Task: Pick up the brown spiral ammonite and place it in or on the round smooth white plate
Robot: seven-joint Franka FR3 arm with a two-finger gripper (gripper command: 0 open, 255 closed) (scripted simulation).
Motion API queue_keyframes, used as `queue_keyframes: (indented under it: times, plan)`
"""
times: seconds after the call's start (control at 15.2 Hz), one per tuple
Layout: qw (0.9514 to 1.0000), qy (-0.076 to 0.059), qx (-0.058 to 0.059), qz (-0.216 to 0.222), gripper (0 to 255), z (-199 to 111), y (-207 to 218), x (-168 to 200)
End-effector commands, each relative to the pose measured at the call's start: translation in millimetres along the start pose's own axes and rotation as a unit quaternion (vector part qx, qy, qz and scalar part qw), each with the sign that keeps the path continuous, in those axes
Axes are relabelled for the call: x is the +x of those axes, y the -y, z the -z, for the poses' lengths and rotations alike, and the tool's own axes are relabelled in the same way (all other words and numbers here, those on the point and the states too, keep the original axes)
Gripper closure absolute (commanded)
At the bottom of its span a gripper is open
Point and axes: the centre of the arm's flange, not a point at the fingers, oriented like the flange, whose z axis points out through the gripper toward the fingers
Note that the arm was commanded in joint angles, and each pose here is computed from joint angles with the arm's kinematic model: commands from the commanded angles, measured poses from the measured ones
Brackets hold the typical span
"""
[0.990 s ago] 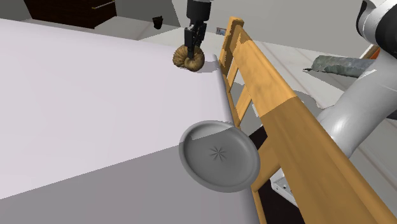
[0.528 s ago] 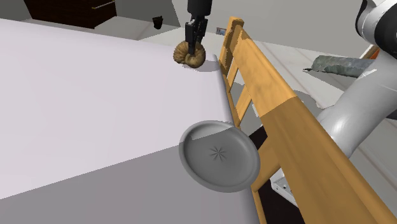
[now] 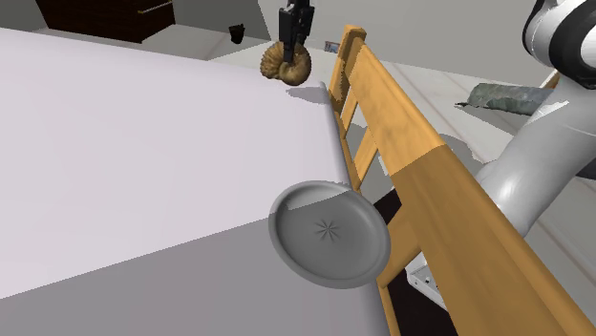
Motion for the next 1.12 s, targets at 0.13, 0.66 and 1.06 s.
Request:
queue_keyframes:
  times: [0.13,0.66,1.06]
  plan:
    - [1.0000,0.000,0.000,0.000,255,21,0,-3]
    - [1.0000,0.000,0.000,0.000,255,33,54,-40]
    - [1.0000,0.000,0.000,0.000,255,35,119,-85]
